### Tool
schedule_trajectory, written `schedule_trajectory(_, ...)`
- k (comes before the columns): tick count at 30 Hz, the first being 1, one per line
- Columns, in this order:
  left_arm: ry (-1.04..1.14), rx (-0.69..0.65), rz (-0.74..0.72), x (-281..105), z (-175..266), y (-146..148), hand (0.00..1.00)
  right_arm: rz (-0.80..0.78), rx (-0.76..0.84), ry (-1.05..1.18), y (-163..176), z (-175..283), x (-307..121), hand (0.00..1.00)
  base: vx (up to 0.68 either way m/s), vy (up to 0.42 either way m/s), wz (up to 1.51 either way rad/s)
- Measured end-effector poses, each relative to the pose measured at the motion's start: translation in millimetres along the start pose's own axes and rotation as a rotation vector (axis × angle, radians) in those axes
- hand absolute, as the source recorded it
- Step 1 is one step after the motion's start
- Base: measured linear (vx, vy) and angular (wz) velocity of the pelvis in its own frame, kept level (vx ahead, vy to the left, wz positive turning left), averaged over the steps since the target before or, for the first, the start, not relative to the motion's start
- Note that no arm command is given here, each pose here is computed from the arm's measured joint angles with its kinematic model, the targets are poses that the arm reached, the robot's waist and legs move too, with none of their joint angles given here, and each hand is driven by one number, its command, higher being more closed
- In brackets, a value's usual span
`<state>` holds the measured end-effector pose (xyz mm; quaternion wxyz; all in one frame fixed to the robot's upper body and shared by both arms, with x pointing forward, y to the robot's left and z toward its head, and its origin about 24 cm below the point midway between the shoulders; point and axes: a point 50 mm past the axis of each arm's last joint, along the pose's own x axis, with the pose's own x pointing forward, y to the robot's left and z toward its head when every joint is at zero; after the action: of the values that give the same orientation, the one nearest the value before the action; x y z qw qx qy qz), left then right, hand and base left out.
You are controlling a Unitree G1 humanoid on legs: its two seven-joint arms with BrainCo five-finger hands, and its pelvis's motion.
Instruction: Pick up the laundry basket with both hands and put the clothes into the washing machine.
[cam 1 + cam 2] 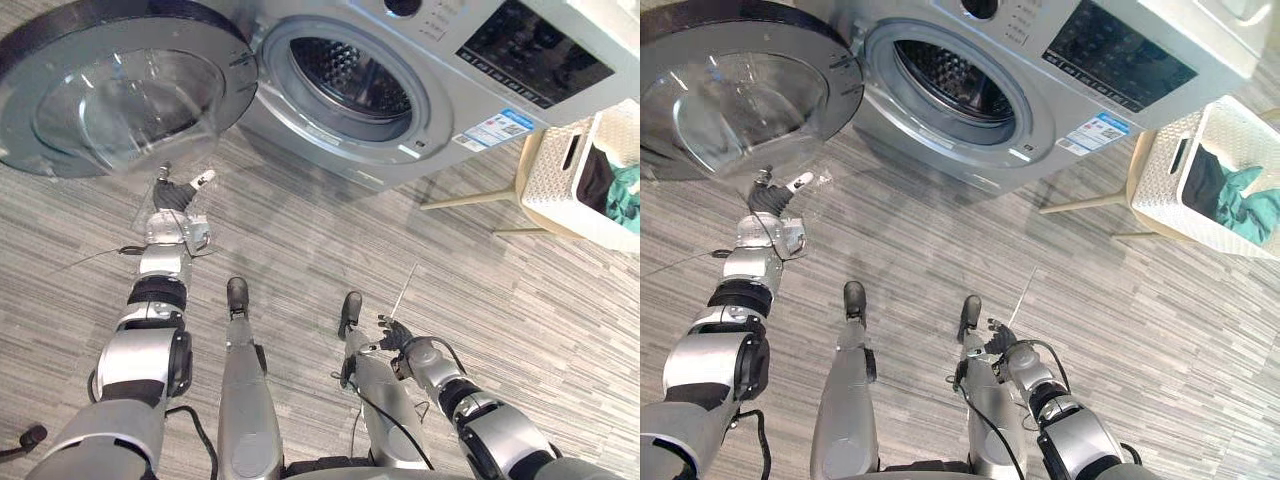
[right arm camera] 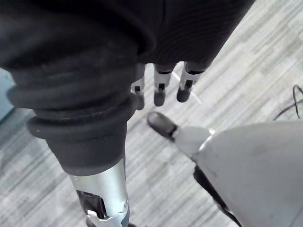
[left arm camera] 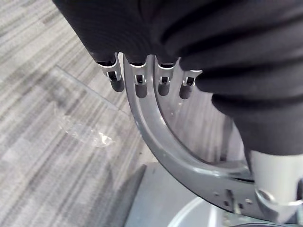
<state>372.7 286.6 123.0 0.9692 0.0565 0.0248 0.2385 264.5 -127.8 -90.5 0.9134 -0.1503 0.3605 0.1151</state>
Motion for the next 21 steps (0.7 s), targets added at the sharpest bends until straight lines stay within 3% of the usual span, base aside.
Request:
schedule_trajectory(3,0.009,-0.012,0.021,-17,-29,16,0.00,-0.006,0.060,-0.002,2,-15,-6,0.00,-0.05,-0.062,-0.84)
schedule_trajectory(7,0.127,-0.018,-0.028,-50,-85,13,0.00,-0.006,0.090,0.074,5,-44,-12,0.00,-0.04,-0.016,-0.77)
schedule_trajectory(11,0.283,-0.047,-0.090,-116,-148,6,0.00,-0.035,0.107,0.099,-4,-59,-19,0.00,-0.03,0.078,-0.77)
schedule_trajectory(21,0.503,-0.046,-0.250,-190,-204,-14,0.00,-0.141,0.283,0.173,-19,-107,-45,0.00,0.10,0.012,0.10)
